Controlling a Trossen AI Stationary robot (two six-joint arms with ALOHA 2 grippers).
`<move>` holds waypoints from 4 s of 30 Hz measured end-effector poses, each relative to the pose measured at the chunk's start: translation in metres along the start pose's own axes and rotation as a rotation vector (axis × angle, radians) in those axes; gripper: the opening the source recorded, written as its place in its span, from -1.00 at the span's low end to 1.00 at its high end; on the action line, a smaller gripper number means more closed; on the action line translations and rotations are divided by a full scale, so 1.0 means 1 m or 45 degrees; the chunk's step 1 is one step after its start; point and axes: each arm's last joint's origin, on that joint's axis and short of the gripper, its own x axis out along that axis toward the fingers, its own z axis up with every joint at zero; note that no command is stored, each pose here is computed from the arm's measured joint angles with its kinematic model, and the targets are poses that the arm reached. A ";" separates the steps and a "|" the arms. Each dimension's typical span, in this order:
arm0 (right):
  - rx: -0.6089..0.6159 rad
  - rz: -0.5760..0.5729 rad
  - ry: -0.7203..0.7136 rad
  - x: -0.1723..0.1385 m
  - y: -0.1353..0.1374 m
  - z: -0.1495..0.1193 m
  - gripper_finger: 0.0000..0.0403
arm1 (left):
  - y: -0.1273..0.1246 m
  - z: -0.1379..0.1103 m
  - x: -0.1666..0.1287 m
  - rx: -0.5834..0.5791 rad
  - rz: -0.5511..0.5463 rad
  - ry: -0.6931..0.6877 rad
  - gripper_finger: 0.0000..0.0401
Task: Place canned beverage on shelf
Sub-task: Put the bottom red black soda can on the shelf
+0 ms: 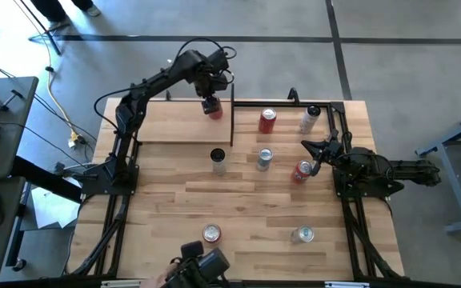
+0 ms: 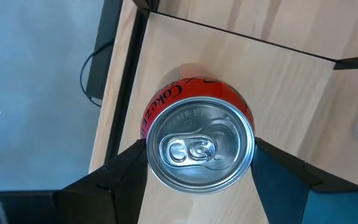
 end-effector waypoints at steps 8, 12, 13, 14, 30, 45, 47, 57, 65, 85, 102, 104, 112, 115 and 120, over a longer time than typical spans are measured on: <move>0.000 0.000 0.000 0.000 0.000 0.000 -1.00 | -0.001 0.000 0.000 -0.021 -0.009 -0.001 0.17; 0.000 0.000 0.000 0.000 0.000 0.000 -1.00 | -0.001 0.001 0.000 -0.037 -0.010 -0.004 0.32; -0.001 0.000 0.000 0.000 0.000 0.000 -1.00 | -0.001 0.001 0.001 -0.038 -0.011 -0.006 0.35; 0.000 0.000 0.001 0.000 0.000 0.000 -1.00 | -0.001 0.001 0.001 -0.038 -0.012 -0.009 0.37; 0.000 0.000 0.000 0.000 0.000 0.000 -1.00 | -0.002 0.005 -0.005 -0.056 0.045 -0.066 0.42; 0.000 0.000 0.000 0.000 0.000 0.000 -1.00 | -0.034 -0.015 -0.063 -0.116 0.146 -0.093 0.17; 0.000 0.000 0.001 0.000 0.000 0.000 -1.00 | -0.043 -0.019 -0.076 -0.132 0.194 -0.153 0.04; 0.000 0.000 0.000 0.000 0.000 0.000 -1.00 | -0.082 -0.073 -0.044 -0.331 0.211 -0.451 -0.80; 0.000 0.000 0.000 0.000 0.000 0.000 -1.00 | -0.099 -0.119 0.021 -0.490 0.062 -0.924 -0.96; 0.000 0.000 0.000 0.000 0.000 0.000 -1.00 | -0.075 -0.110 0.096 -0.552 -0.036 -1.110 -1.00; 0.000 0.000 0.000 0.000 0.000 0.000 -1.00 | -0.052 -0.121 0.100 -0.630 0.090 -1.055 -1.00; 0.000 0.000 -0.001 0.000 0.000 0.000 -1.00 | -0.053 -0.123 0.101 -0.631 0.085 -1.018 -1.00; -0.001 0.000 0.000 0.000 0.000 0.000 -1.00 | -0.049 -0.133 0.100 -0.748 0.288 -0.901 -1.00; -0.001 0.000 0.000 0.000 0.000 0.000 -1.00 | -0.044 -0.132 0.098 -0.803 0.296 -0.947 -1.00; 0.000 0.000 0.000 0.000 0.000 0.000 -1.00 | -0.042 -0.128 0.094 -0.817 0.317 -1.018 -1.00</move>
